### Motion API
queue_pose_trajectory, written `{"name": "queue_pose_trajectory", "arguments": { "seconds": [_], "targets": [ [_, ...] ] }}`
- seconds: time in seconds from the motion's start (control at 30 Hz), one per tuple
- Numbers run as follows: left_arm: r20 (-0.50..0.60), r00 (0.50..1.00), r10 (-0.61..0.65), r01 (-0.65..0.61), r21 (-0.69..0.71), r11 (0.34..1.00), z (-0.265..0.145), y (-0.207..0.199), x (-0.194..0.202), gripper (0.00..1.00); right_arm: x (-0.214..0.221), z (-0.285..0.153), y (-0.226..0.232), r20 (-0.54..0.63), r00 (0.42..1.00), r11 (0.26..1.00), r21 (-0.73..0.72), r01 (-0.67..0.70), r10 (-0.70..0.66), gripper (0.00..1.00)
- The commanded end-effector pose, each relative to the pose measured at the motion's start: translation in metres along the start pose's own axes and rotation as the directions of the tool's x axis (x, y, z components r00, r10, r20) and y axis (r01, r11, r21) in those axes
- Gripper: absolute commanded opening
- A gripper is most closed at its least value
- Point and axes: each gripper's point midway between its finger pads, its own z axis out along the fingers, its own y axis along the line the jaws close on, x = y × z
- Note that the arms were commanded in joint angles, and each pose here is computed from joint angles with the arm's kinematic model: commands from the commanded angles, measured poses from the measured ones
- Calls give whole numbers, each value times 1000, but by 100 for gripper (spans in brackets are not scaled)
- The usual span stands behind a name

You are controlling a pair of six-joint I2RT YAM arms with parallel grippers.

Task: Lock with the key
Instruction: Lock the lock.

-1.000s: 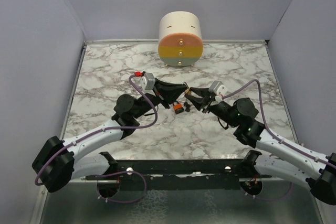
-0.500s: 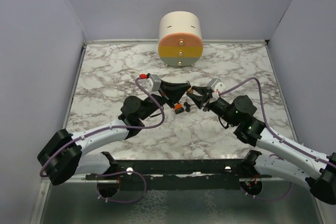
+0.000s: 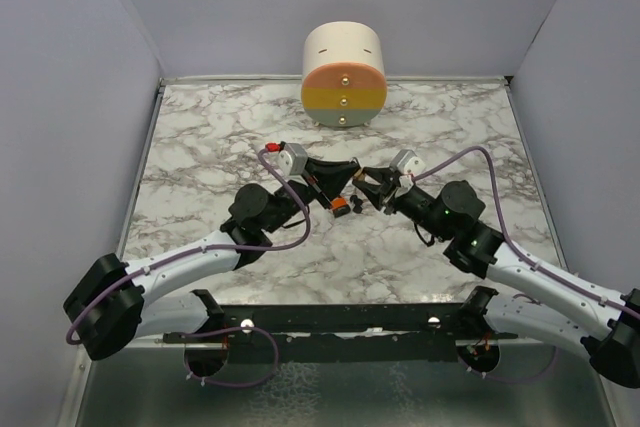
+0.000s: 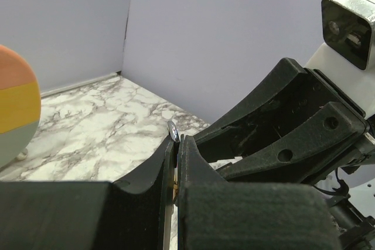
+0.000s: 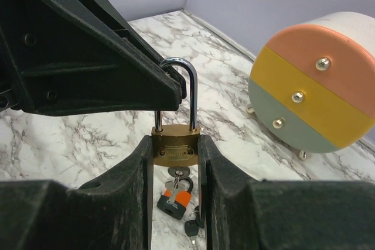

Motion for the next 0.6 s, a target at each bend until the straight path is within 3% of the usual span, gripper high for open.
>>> {"name": "queue_pose_trajectory", "arguments": {
  "seconds": [0.0,0.13,0.27,0.4,0.57],
  "targets": [
    [-331,944,4,-45,-116,992,-36,23,85,0,-111,2,-1,325,945,999,-26,-29,36,17],
    [-253,964,79,-121,-156,980,-32,29,47,0,-71,11,-2,217,974,997,2,-72,70,36],
    [-209,967,145,-189,-211,959,-34,38,21,0,-32,22,-3,89,991,994,37,-103,100,44],
    [-201,960,197,-248,-275,929,-40,50,4,0,3,24,0,-32,988,987,63,-148,150,45],
    [-196,949,246,-299,-321,899,-51,58,-14,0,24,11,-2,-58,980,978,100,-181,188,43]
  ]
}}
